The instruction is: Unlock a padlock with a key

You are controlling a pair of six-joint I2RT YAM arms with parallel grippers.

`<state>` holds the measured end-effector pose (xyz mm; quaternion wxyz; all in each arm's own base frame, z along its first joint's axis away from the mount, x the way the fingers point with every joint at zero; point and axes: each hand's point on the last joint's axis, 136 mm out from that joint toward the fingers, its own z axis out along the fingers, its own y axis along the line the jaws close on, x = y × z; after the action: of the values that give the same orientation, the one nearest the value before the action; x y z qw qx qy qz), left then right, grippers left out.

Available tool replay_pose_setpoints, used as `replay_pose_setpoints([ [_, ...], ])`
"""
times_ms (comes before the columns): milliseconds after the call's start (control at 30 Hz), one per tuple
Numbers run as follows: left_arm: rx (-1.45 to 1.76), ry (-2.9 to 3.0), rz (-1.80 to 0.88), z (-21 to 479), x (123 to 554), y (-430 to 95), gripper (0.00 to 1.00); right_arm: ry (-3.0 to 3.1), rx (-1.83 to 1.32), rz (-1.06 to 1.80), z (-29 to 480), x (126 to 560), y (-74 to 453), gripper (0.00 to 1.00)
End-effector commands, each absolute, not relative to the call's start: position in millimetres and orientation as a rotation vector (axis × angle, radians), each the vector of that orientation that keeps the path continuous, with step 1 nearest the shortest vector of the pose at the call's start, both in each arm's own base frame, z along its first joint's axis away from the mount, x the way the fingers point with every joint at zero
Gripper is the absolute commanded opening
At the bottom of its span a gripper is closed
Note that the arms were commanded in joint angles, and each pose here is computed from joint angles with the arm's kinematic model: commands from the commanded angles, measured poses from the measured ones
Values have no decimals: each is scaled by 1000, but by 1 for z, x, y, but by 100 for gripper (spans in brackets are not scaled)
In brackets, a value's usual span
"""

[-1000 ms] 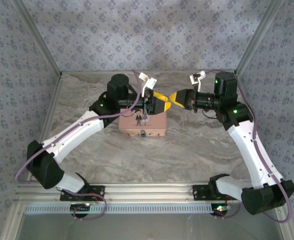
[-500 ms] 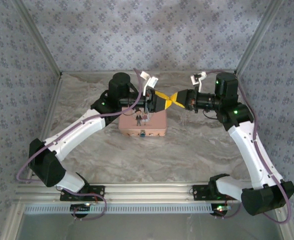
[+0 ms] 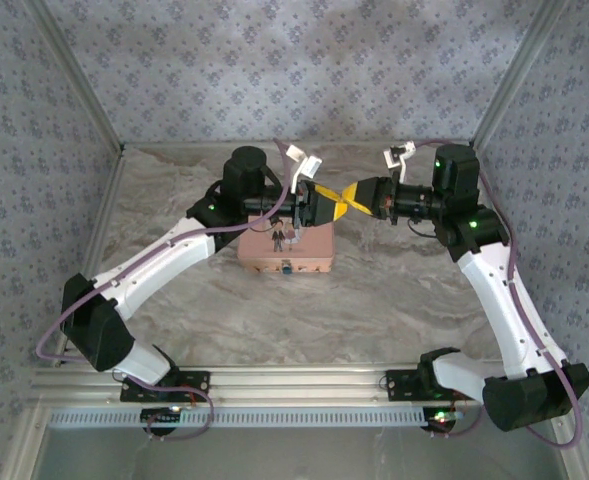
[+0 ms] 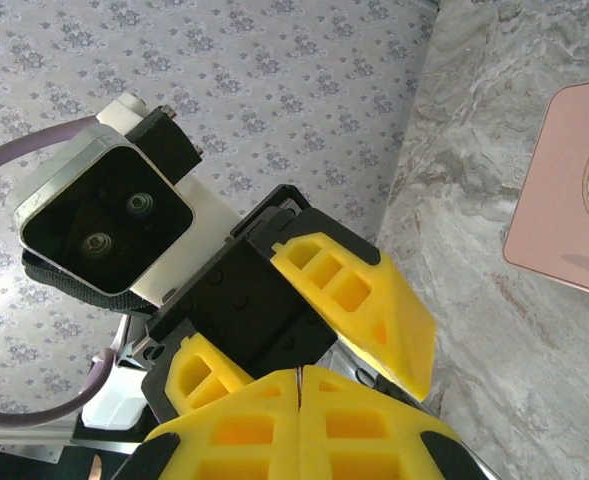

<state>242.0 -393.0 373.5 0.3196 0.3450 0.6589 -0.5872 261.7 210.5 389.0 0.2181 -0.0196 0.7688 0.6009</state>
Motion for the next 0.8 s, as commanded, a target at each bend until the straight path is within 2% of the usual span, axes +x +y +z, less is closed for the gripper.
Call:
replay_pose_setpoints([
  [0,948,1661,-1553,395,236,-394,31,2103,-84,1689,396,254,210,1],
  [400,961,1684,-1517,393,235,-389,10,2106,-77,1687,395,255,205,1],
  [567,962,1695,-1512,391,236,-390,9,2102,-71,1682,395,256,201,1],
  [600,962,1698,-1513,390,237,-390,8,2103,-69,1682,395,256,201,1],
  [667,967,1697,-1516,390,236,-390,1,2103,-69,1683,394,256,201,1],
  [767,962,1699,-1508,390,238,-390,0,2105,-71,1686,393,255,201,1],
])
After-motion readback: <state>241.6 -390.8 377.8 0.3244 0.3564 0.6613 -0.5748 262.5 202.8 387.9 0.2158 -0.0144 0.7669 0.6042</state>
